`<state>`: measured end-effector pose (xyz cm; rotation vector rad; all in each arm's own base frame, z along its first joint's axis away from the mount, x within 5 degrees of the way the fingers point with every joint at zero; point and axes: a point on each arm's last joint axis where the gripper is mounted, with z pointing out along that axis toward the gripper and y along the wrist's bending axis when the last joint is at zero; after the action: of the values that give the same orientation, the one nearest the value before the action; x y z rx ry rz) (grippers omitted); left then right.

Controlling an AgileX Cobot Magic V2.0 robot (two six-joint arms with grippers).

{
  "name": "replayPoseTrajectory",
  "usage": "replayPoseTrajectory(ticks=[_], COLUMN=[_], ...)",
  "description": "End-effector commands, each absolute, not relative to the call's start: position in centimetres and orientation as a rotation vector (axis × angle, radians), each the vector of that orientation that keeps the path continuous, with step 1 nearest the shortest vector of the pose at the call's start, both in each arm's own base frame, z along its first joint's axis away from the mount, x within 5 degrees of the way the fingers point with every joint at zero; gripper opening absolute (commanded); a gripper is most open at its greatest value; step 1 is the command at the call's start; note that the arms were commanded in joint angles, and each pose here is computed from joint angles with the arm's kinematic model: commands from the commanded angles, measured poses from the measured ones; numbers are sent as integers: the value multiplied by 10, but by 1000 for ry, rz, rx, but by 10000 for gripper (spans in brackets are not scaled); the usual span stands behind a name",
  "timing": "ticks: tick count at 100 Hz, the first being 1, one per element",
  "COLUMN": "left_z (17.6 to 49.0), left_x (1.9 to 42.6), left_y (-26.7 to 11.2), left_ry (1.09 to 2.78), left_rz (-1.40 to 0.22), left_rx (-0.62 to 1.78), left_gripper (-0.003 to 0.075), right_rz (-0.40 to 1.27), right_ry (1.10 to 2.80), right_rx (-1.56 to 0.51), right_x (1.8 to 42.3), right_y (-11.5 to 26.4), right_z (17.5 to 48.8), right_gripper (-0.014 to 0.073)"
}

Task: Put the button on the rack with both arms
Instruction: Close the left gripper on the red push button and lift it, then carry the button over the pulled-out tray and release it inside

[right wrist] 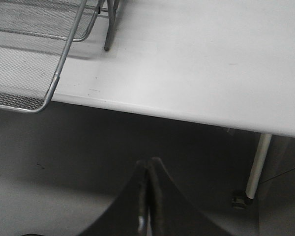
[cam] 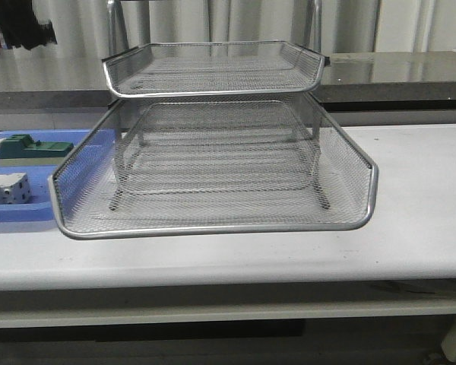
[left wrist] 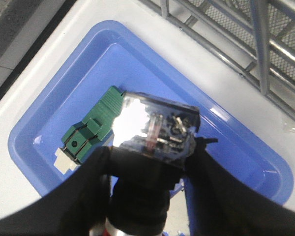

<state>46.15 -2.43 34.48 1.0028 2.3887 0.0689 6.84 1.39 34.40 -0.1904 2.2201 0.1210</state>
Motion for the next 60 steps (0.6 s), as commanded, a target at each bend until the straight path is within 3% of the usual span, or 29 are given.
replayPoseTrajectory(ticks=[1,40,60], left_z=[389,403,405], left_x=[432,357,328], left_y=[-25,-29,-41], left_ry=[2322,2364,2346], left_rz=[83,-35,-175], left_rx=[959,965,964], left_gripper=[41,41,41], right_rz=[109,109,109], right_ry=[2134,2134,2134], right_rx=[-175,-175,-175], right_x=[71,71,71], right_y=[13,13,13], right_z=[358,358,358], right_gripper=[-71,-71,-71])
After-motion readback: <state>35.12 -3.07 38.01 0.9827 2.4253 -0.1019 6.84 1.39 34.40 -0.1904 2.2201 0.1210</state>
